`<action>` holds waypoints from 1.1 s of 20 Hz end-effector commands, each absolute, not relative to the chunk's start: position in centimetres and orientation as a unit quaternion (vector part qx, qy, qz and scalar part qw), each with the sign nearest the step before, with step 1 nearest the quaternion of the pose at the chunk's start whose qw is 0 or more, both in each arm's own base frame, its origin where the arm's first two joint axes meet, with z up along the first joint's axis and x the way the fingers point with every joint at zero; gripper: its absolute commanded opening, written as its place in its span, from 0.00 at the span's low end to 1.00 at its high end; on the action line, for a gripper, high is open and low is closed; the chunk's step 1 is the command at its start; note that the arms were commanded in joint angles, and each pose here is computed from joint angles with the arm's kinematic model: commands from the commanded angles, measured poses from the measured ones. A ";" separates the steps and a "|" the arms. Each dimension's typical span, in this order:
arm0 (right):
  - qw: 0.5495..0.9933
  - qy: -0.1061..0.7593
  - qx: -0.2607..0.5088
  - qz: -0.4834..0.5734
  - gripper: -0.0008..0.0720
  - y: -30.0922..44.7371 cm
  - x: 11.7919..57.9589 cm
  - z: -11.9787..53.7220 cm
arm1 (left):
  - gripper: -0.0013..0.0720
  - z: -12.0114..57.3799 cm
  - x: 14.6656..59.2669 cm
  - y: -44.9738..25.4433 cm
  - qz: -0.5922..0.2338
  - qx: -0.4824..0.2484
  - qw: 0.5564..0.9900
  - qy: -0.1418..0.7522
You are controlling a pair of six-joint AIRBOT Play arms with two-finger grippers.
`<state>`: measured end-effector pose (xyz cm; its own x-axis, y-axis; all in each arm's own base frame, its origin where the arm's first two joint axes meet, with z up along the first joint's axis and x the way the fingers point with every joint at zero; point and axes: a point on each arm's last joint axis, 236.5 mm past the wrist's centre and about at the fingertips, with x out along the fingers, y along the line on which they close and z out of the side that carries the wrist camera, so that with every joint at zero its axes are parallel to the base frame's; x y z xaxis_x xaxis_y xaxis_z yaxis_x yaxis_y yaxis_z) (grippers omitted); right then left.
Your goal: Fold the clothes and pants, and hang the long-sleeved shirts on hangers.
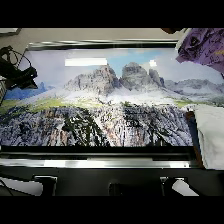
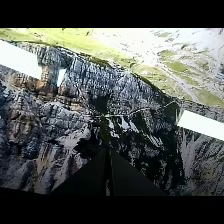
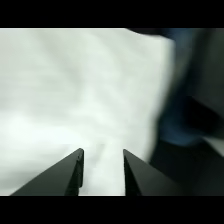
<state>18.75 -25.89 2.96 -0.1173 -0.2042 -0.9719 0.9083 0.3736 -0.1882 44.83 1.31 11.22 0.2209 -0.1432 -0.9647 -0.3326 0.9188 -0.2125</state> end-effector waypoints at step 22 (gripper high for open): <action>0.840 0.490 -0.042 0.228 0.06 25.4 40.0 4.9 | 0.04 10.7 38.0 -3.3 -0.055 -0.064 0.837 0.541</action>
